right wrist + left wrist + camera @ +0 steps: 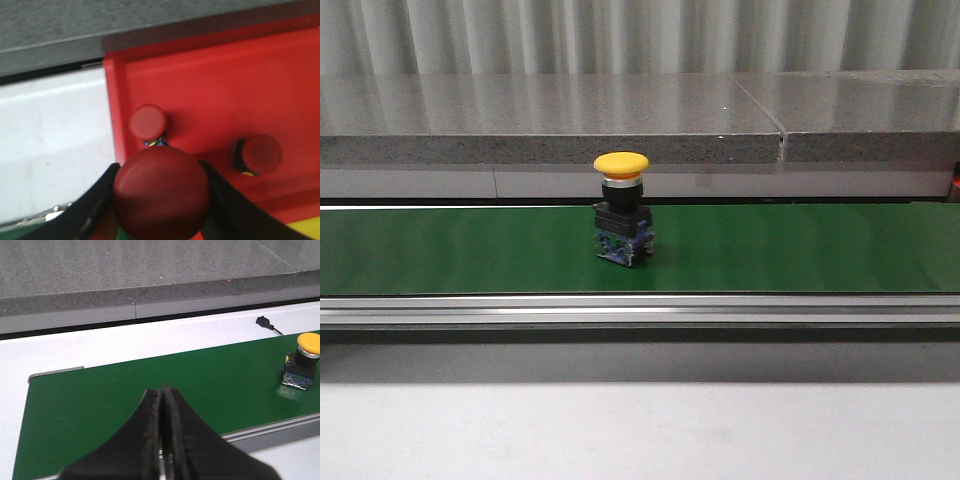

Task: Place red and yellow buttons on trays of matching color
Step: 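Lift the red button and lower it into the red tray, opening the right gripper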

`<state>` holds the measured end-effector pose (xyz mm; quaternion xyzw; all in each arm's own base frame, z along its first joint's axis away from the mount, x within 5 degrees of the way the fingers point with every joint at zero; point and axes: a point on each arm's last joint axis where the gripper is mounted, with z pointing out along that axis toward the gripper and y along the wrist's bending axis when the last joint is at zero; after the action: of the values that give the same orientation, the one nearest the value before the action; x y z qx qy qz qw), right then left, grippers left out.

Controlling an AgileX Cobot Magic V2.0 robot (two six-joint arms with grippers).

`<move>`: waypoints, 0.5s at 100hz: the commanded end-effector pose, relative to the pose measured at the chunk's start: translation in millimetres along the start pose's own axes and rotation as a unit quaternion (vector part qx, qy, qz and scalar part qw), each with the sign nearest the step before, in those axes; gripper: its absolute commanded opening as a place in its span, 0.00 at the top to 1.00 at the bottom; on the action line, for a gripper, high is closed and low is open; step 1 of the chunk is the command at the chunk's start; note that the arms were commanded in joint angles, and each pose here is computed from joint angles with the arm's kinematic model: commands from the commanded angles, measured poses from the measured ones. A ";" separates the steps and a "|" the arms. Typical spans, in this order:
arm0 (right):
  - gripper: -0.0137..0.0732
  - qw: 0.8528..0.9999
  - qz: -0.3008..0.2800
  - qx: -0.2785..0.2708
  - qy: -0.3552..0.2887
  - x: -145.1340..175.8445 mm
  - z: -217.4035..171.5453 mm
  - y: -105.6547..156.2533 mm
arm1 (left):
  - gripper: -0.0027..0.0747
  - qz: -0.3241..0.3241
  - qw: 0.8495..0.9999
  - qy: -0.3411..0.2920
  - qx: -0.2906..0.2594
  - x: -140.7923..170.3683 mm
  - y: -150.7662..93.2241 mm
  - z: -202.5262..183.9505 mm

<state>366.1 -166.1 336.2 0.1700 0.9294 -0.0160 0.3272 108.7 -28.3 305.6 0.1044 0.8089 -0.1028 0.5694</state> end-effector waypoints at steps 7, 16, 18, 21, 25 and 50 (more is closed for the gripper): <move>0.76 0.999 0.027 0.018 -0.041 -31.5 -0.2 -27.3 | 0.99 -0.009 0.999 -0.041 -0.006 -13.6 0.4 -3.3; 0.76 0.998 0.034 0.022 -0.037 -38.7 14.2 -38.1 | 0.99 -0.009 0.999 -0.041 -0.006 -13.7 0.5 -3.3; 0.76 0.998 0.034 0.022 -0.037 -39.8 17.5 -39.4 | 0.99 -0.009 0.999 -0.041 -0.006 -13.7 0.5 -3.3; 0.76 0.998 0.035 0.023 -0.037 -41.2 21.5 -40.7 | 0.99 -0.009 0.999 -0.041 -0.006 -13.7 0.5 -3.3; 0.76 0.998 0.038 0.019 -0.038 -42.8 27.3 -41.4 | 0.99 -0.009 0.999 -0.041 -0.006 -13.7 0.5 -3.3; 0.76 0.997 0.058 -0.003 -0.050 -43.5 60.0 -39.6 | 0.99 -0.009 0.999 -0.041 -0.006 -13.7 0.5 -3.3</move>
<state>420.4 -226.7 275.9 0.2236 0.9260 0.0086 0.3041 108.7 -28.3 305.6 0.1044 0.8089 -0.1028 0.5694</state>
